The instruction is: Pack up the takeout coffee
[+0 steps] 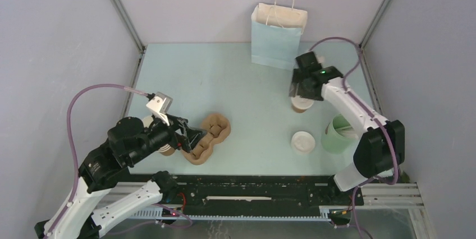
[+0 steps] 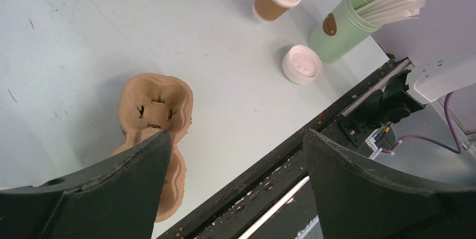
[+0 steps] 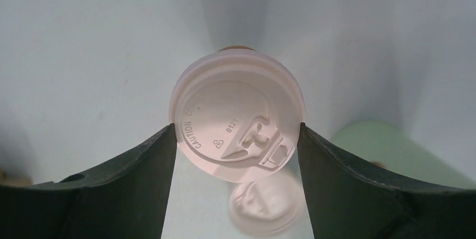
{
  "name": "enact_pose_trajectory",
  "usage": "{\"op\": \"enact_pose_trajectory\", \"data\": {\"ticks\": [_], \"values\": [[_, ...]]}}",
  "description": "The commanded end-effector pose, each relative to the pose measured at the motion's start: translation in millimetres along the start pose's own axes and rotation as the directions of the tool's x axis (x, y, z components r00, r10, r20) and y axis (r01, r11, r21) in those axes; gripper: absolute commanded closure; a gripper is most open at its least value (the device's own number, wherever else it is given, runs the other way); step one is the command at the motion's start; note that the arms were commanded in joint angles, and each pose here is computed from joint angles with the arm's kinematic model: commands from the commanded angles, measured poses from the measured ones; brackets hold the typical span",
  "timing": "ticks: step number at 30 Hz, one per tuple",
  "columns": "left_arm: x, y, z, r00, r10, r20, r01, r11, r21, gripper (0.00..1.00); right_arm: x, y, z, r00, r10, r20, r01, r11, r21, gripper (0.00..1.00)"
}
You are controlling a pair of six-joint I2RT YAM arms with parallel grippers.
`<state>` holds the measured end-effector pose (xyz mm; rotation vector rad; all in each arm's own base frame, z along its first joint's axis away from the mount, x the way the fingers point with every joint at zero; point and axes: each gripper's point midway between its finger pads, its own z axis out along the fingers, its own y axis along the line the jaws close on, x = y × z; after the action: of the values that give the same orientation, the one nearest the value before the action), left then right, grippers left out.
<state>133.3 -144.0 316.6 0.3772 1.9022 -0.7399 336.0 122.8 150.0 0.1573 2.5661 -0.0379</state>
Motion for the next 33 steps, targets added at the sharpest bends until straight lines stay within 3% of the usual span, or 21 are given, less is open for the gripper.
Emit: {"op": "enact_pose_trajectory", "data": {"ticks": [1, 4, 13, 25, 33], "values": [[-1, 4, 3, 1.0, 0.012, 0.002, -0.012, 1.0, -0.024, 0.08, -39, -64, 1, 0.986, 0.138, 0.088, -0.145, 0.987, 0.071, 0.21], [-2, 7, 2, 1.0, 0.016, 0.003, -0.016, 0.999, -0.036, 0.08, -51, -101, 9, 0.971, 0.217, 0.103, -0.228, 0.968, 0.101, 0.2], [3, 13, 7, 1.0, 0.021, -0.023, -0.022, 0.997, -0.071, 0.07, -57, -140, 38, 0.956, 0.284, 0.07, -0.291, 0.949, 0.121, 0.19], [15, 7, 25, 0.997, 0.009, -0.077, -0.012, 0.999, -0.04, 0.01, -47, -135, 58, 0.963, 0.268, 0.002, -0.267, 0.959, 0.099, 0.15], [18, 1, 36, 0.995, -0.004, -0.104, 0.001, 1.0, -0.023, 0.0, -50, -130, 52, 0.969, 0.247, 0.006, -0.247, 0.967, 0.062, 0.01]]}}
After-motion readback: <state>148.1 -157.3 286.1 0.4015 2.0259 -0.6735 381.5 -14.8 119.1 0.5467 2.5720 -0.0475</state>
